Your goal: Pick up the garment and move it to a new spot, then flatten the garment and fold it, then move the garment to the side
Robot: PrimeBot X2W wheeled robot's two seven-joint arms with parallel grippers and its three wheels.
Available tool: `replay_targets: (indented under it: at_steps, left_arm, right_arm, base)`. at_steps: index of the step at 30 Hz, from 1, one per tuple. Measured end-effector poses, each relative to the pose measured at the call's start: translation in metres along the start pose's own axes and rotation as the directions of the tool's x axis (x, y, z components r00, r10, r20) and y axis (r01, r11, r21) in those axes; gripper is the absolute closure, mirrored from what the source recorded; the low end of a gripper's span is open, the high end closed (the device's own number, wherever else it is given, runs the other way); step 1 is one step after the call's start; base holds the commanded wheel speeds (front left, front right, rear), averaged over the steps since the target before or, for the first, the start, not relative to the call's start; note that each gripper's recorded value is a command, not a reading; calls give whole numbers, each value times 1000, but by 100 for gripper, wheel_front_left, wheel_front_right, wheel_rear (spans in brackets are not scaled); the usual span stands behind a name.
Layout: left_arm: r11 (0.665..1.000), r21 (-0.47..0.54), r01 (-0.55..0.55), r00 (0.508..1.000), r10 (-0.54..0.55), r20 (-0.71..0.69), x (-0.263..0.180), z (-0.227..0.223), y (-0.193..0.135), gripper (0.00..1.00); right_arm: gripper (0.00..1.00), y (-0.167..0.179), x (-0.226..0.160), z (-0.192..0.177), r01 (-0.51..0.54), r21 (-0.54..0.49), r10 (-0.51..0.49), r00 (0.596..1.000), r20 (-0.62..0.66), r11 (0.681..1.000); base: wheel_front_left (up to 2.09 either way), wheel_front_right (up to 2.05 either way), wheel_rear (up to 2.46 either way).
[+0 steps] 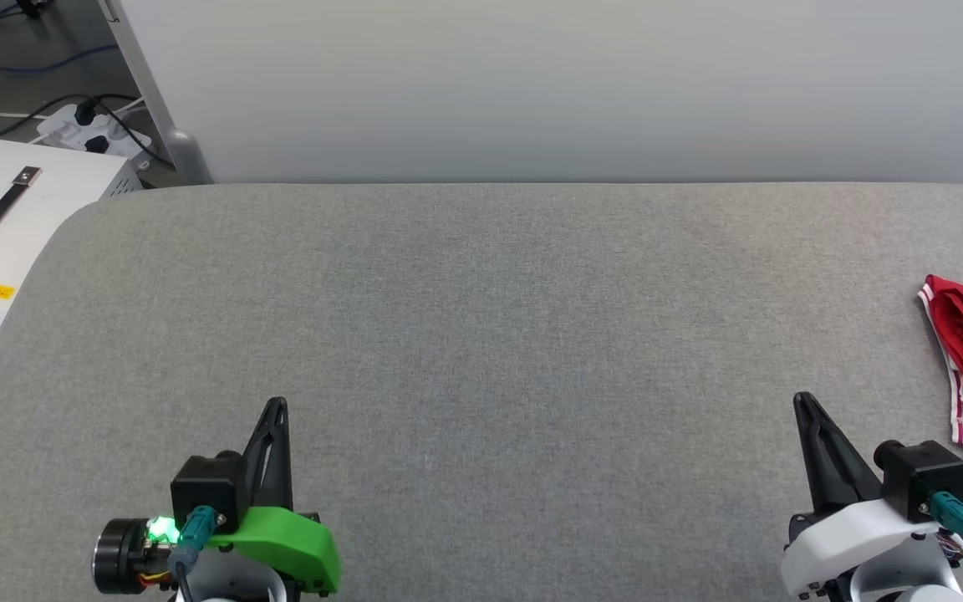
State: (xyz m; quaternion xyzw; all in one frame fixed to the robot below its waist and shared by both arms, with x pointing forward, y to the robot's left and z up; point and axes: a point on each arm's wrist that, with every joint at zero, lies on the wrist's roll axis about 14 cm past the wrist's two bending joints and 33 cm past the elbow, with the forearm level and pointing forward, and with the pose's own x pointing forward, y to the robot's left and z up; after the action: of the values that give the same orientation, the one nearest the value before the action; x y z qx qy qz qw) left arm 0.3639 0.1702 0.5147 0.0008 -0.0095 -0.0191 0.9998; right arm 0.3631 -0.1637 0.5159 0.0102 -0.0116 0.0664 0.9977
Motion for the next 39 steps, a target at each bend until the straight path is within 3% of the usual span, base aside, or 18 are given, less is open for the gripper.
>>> replay_targets:
  at_steps: [39]
  left_arm:
    - [999, 34, -20, 999, 21, -30, 4, 5, 6, 100]
  right_arm:
    - [100, 2, 3, 2, 1, -48, -3, 999, -41, 999]
  base:
    - [0, 0, 0]
